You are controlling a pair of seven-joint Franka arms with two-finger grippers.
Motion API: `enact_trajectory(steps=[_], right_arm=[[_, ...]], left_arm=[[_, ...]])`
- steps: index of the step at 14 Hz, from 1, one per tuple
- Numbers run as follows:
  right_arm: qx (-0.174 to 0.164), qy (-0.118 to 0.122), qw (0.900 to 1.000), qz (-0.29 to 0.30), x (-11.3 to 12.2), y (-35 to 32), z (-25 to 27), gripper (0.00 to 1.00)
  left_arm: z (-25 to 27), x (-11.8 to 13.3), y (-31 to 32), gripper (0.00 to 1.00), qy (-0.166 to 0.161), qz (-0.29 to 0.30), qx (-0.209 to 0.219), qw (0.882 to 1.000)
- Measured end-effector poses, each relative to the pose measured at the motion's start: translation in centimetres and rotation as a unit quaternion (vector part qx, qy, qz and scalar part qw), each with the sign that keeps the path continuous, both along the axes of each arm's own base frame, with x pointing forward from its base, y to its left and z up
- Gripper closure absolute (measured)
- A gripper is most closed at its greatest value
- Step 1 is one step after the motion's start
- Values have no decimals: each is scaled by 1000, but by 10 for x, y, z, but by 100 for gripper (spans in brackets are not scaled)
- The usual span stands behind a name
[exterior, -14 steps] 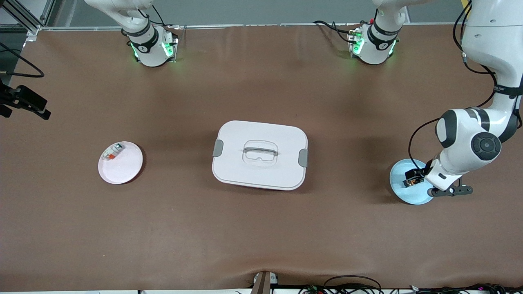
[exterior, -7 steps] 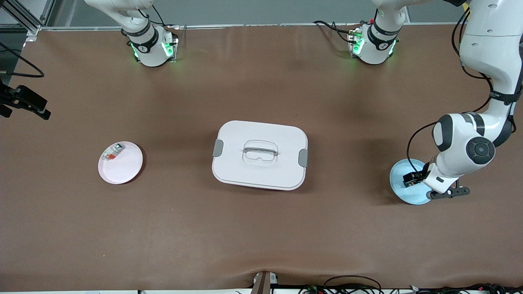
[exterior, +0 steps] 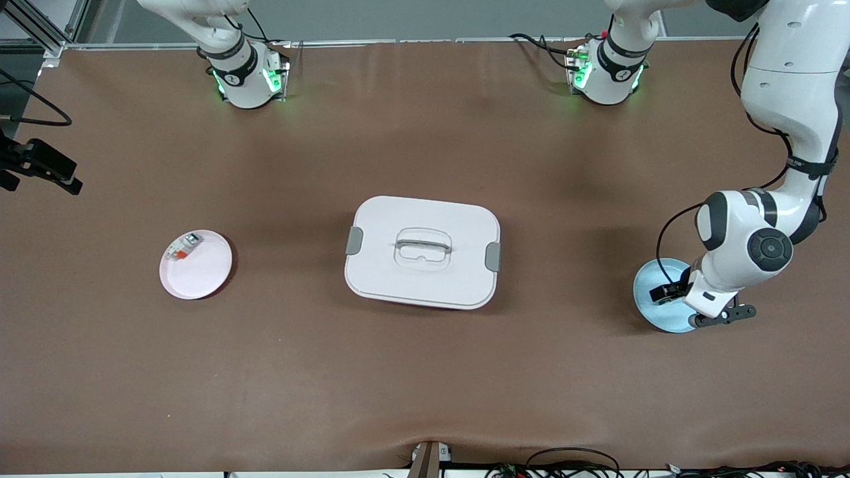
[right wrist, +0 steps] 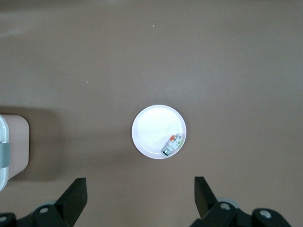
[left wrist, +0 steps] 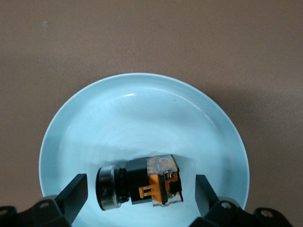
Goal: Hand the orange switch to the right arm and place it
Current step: 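Close the left gripper on the orange-and-black switch, then lift the switch with the left gripper while the right gripper approaches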
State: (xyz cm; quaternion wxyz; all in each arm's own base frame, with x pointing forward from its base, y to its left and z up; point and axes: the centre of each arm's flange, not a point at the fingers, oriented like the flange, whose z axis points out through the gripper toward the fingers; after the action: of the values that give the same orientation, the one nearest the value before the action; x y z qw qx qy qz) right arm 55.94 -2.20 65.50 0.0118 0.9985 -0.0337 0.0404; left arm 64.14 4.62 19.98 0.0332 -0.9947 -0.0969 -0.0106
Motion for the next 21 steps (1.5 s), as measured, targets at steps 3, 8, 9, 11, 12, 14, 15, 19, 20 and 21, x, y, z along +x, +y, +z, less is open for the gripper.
enact_trajectory(steps=[3,8,9,11,12,14,15,19,20,21], right_arm=[[0,0,1000,0,0,0,0,0],[0,-1,1000,0,0,0,0,0],[0,-2,1000,0,0,0,0,0],[0,-2,1000,1,0,1,0,0],[0,-2,1000,1,0,1,0,0],[1,-1,1000,4,1,5,0,0],[1,-1,1000,8,1,9,0,0],[1,-1,1000,22,1,25,0,0],[1,0,1000,28,1,31,0,0],[1,0,999,33,1,38,0,0]], left_arm=[[-3,-1,3,0,2,4,1,1000],[-8,0,8,0,4,6,4,1000],[-9,0,8,0,5,6,4,1000],[-12,0,8,0,7,6,3,1000],[-13,0,8,1,8,6,3,1000],[-15,0,8,15,8,6,3,1000],[-14,1,8,25,8,6,3,1000],[-6,7,8,28,-2,5,4,1000],[1,11,8,28,-9,5,5,1000],[12,15,8,28,-18,5,6,1000]])
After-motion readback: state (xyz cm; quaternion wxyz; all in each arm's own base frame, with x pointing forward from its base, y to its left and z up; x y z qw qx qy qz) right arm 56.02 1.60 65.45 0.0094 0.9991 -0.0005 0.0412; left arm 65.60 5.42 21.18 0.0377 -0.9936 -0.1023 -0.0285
